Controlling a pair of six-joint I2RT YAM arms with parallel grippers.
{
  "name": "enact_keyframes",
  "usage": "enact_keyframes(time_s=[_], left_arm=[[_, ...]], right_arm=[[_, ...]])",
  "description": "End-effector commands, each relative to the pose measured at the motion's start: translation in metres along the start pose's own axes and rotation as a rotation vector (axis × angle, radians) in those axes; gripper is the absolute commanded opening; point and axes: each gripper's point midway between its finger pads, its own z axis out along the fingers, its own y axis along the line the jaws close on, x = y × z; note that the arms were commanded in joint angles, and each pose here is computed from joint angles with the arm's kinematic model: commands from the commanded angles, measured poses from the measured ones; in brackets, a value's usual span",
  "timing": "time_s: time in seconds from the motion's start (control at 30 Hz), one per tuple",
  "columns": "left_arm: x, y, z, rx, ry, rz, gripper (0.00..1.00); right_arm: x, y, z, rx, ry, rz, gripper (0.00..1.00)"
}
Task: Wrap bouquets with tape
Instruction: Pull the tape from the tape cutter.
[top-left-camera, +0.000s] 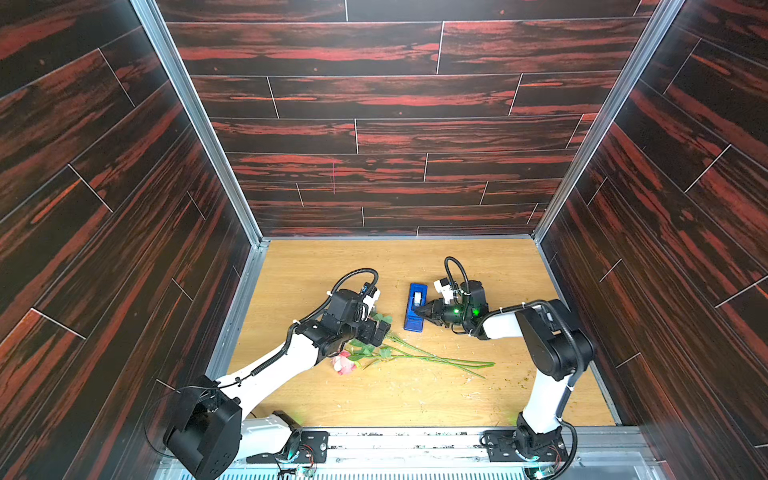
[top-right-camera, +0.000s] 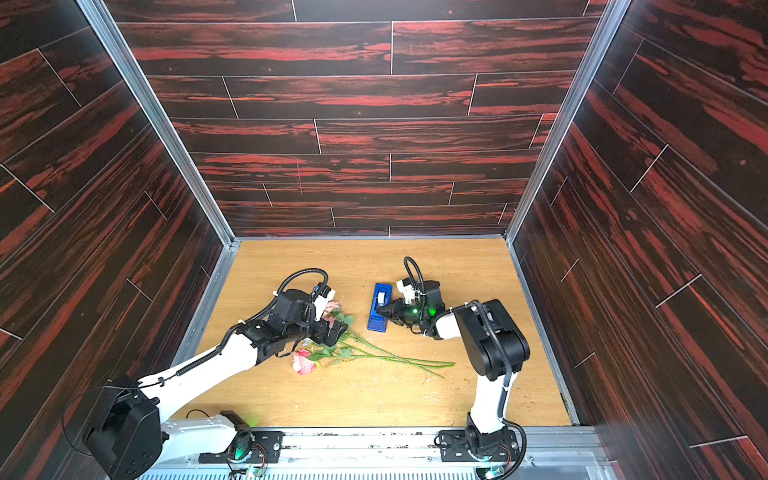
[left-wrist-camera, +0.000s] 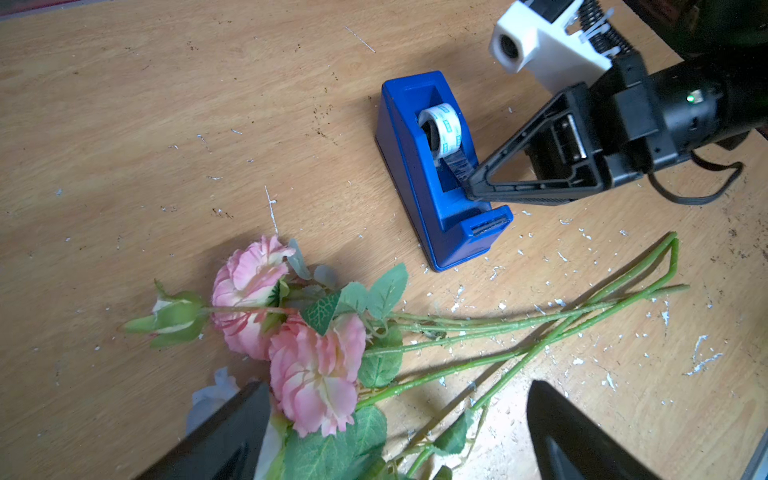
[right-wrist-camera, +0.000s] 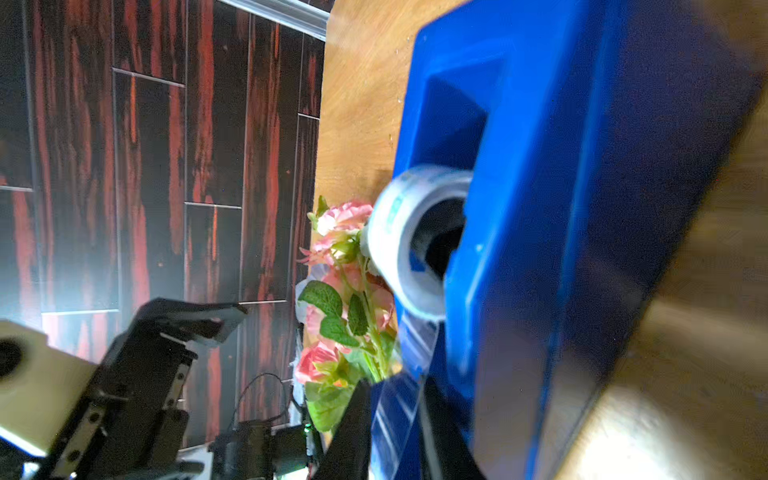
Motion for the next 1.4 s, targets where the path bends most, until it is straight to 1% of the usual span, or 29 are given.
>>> enact_keyframes(time_s=[0.0, 0.13, 0.17, 0.7, 0.83, 1.07, 1.23, 1.37], left_arm=[[-0.008, -0.005, -0.002, 0.005, -0.022, 0.011, 1.00], [-0.005, -0.006, 0.001, 0.007, -0.014, 0.007, 1.00], [-0.004, -0.006, 0.002, 0.008, -0.014, 0.006, 1.00], [0.000, -0.010, 0.013, 0.028, -0.017, -0.027, 1.00], [0.002, -0.008, 0.019, 0.012, -0.014, -0.029, 1.00], [0.006, -0.001, 0.052, -0.034, 0.060, -0.039, 1.00], [0.006, 0.003, 0.080, -0.056, 0.120, -0.053, 0.96], [-0.001, 0.002, 0.091, -0.046, 0.132, -0.058, 0.95]], right_arm=[[-0.007, 0.000, 0.005, -0.025, 0.001, 0.020, 0.15], [-0.011, -0.001, 0.005, -0.009, -0.006, 0.019, 0.01], [-0.012, -0.001, 0.005, -0.007, -0.009, 0.017, 0.00], [-0.019, 0.033, -0.005, -0.062, -0.009, -0.085, 0.00], [-0.019, 0.040, -0.007, -0.079, -0.005, -0.100, 0.00], [-0.021, 0.048, -0.008, -0.091, -0.002, -0.114, 0.00], [-0.020, 0.051, -0.009, -0.088, 0.003, -0.120, 0.00], [-0.018, 0.054, -0.012, -0.084, 0.005, -0.122, 0.00]])
